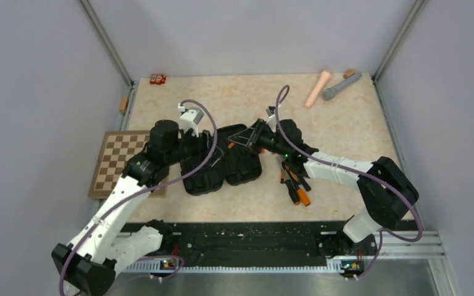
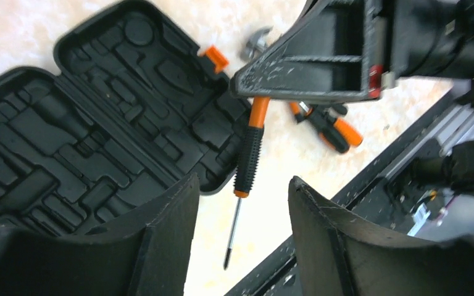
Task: Pack the tool kit
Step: Place the screwdriver in the toolbox.
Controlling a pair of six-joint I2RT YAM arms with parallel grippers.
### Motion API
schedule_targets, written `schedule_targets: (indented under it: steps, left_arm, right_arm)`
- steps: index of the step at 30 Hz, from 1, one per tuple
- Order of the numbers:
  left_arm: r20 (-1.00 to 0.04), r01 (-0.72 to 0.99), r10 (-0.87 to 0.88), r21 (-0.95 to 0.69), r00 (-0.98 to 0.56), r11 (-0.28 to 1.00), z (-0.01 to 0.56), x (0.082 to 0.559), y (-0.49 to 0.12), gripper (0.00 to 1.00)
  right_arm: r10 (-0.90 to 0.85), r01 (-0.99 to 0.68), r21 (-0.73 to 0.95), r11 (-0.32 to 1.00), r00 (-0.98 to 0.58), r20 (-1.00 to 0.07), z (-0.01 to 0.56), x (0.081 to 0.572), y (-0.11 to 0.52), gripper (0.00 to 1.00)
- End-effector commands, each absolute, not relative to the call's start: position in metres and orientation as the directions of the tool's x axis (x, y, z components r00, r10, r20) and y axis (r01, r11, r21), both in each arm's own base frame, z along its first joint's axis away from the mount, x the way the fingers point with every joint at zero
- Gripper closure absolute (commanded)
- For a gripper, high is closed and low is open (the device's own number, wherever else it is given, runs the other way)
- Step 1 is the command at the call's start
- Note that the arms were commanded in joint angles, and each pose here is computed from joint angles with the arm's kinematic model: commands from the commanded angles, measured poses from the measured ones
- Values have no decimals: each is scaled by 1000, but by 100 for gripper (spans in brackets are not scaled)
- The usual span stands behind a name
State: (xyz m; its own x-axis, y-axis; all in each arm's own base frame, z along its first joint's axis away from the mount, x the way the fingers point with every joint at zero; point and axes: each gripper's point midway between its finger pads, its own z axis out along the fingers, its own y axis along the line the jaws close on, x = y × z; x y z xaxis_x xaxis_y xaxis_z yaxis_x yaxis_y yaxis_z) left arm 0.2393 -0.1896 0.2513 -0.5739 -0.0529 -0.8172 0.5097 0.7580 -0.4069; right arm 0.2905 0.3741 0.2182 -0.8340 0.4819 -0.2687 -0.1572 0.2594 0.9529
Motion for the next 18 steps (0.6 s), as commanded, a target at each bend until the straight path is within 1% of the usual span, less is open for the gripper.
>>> schedule_targets:
  steps: [1, 9, 18]
  left_arm:
    - [-790, 592, 85, -377, -607, 713, 237, 233, -200, 42]
    - [-775, 620, 126, -384, -619, 685, 235, 238, -213, 53]
    - [-781, 625, 120, -386, -612, 678, 239, 240, -217, 54]
  right_arm:
    - [432, -267, 933, 243, -831, -351, 244, 292, 381, 100]
    - [393, -296, 926, 234, -842, -368, 247, 290, 388, 100]
    - [367, -307, 923, 230, -851, -375, 246, 287, 393, 100]
